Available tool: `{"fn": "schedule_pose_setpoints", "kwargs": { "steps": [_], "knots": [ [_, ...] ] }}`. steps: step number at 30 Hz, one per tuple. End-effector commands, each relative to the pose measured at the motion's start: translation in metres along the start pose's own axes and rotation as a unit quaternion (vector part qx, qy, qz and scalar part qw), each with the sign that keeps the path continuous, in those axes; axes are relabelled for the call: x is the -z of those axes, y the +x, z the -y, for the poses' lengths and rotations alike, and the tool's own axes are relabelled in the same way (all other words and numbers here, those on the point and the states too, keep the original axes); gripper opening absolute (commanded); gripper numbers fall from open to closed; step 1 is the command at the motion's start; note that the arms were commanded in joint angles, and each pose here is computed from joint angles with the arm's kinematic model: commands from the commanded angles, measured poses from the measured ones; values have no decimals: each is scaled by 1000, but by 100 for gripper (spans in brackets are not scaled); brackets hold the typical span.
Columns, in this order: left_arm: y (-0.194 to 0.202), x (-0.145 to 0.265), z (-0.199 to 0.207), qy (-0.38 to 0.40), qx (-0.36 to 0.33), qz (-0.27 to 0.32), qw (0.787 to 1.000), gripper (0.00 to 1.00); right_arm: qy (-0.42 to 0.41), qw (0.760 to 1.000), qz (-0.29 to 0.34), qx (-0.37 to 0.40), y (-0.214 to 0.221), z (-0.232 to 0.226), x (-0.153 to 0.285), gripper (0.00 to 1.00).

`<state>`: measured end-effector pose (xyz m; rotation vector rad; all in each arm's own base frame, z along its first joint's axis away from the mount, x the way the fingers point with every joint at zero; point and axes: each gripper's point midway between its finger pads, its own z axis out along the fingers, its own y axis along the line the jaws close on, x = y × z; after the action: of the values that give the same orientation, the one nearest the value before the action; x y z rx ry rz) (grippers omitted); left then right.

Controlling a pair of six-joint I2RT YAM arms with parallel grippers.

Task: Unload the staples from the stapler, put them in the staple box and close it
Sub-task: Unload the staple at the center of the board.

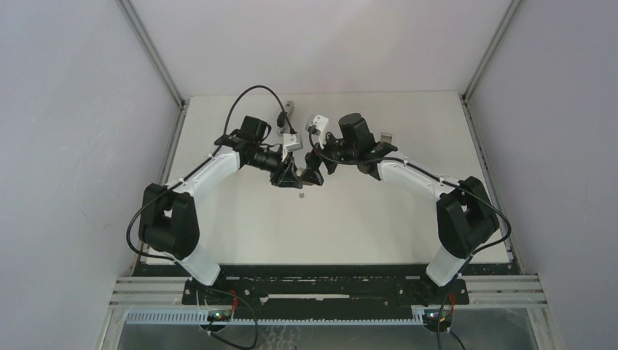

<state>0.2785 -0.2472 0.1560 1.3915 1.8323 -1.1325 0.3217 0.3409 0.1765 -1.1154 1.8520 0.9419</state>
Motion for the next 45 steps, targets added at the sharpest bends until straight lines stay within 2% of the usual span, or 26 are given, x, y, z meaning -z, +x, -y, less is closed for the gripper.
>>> {"fn": "schedule_pose_setpoints", "kwargs": {
  "steps": [1, 4, 14, 20, 29, 40, 45],
  "knots": [
    [-27, 4, 1, 1, -26, 22, 999, 10, 68, 997, 39, 13, -25, 20, 6, 100],
    [-25, 4, -1, -3, -24, 19, 1000, 9, 98, 994, 47, 14, -29, 29, 12, 100],
    [-23, 5, -6, -16, -23, 11, 1000, 6, 118, 991, 67, -19, -30, 47, 32, 100],
    [-25, 6, -15, -41, -18, 11, 999, 0, 143, 987, 62, -40, -22, 59, 33, 100],
    [-31, 11, -25, -84, -28, 20, 996, 0, 192, 976, 56, -90, -10, 84, 41, 100],
    [-35, 14, -27, -102, -40, 30, 994, 0, 162, 967, 63, -187, 3, 95, 45, 100],
    [-36, 15, -28, -108, -47, 29, 993, 0, 100, 968, 79, -214, -5, 85, 47, 100]
  ]
}}
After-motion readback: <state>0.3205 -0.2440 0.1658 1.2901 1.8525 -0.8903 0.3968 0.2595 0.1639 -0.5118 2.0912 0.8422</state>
